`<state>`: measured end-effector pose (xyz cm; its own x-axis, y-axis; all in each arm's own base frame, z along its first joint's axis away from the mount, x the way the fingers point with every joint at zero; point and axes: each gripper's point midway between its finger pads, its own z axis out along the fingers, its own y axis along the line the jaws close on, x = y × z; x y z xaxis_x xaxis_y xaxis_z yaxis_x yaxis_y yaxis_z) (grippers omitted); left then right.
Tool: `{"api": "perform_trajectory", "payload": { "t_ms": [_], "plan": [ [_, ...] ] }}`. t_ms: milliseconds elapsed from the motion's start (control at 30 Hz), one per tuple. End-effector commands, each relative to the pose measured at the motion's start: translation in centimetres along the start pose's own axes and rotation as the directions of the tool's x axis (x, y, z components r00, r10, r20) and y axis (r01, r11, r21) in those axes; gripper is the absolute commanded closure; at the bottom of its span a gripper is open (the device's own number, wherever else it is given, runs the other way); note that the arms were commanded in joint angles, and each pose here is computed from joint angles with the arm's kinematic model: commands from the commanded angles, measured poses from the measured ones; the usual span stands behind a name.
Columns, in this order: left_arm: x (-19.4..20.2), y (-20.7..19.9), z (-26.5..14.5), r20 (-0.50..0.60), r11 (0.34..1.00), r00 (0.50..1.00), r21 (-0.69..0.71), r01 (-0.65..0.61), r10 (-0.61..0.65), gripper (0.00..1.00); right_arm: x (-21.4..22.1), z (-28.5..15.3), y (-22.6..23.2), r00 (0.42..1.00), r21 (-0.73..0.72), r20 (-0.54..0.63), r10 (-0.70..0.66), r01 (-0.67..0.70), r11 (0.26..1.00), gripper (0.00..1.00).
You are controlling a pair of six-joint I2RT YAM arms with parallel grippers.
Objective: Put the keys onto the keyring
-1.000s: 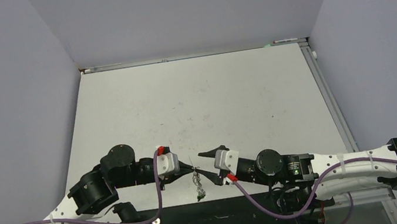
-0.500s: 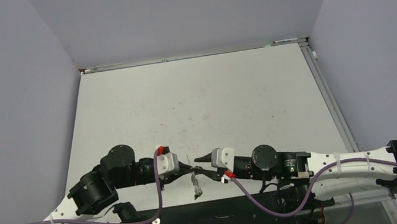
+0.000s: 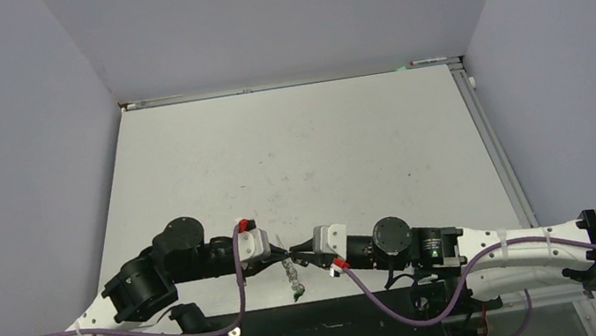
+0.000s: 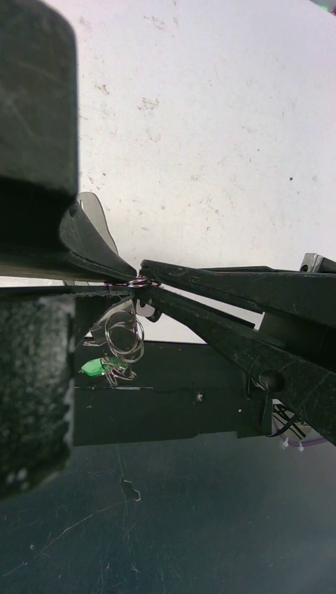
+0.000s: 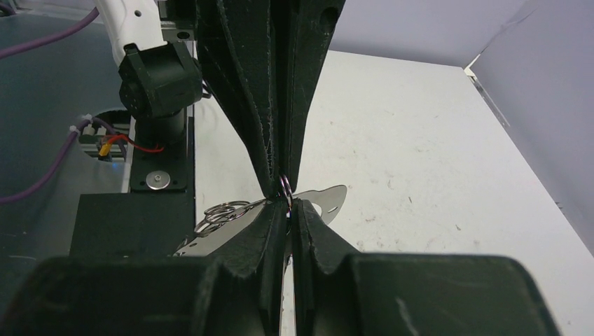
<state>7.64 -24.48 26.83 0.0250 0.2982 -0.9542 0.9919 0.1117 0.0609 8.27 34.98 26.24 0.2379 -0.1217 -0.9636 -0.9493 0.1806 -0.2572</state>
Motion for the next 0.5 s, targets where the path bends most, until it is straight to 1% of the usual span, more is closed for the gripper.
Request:
{"api": "perform_trajectory", "payload": {
  "t_ms": [0, 133, 200, 267, 400, 467],
  "plan": [
    [-3.3, -0.6, 0.2, 0.118, 0.998, 0.992, 0.048, -0.040, 0.034, 0.99, -0.6, 0.0, -0.8, 0.999, 0.007, -0.022, -0.039, 0.040, 0.999, 0.95],
    [-3.1, -0.7, 0.3, 0.111, 0.998, 0.993, 0.052, -0.036, 0.031, 0.75, -0.7, -0.3, -0.9, 0.997, 0.000, -0.044, -0.055, 0.056, 0.998, 0.95],
    [-3.0, -0.8, 0.3, 0.108, 0.998, 0.994, 0.058, -0.036, 0.030, 0.65, -0.7, -0.5, -0.9, 0.997, 0.000, -0.048, -0.059, 0.059, 0.998, 0.95],
    [-2.9, -0.9, 0.3, 0.102, 0.997, 0.994, 0.067, -0.035, 0.028, 0.62, -0.8, -0.7, -1.0, 0.996, -0.003, -0.054, -0.065, 0.065, 0.998, 0.95],
    [-2.7, -1.0, 0.3, 0.090, 0.997, 0.995, 0.074, -0.039, 0.032, 0.62, -1.3, -0.8, -1.1, 0.995, -0.007, -0.060, -0.077, 0.076, 0.997, 0.95],
    [-2.5, -1.0, 0.4, 0.083, 0.997, 0.996, 0.072, -0.039, 0.033, 0.62, -1.0, -1.0, -0.9, 0.993, -0.027, -0.080, -0.085, 0.083, 0.996, 0.95]
  ]
}}
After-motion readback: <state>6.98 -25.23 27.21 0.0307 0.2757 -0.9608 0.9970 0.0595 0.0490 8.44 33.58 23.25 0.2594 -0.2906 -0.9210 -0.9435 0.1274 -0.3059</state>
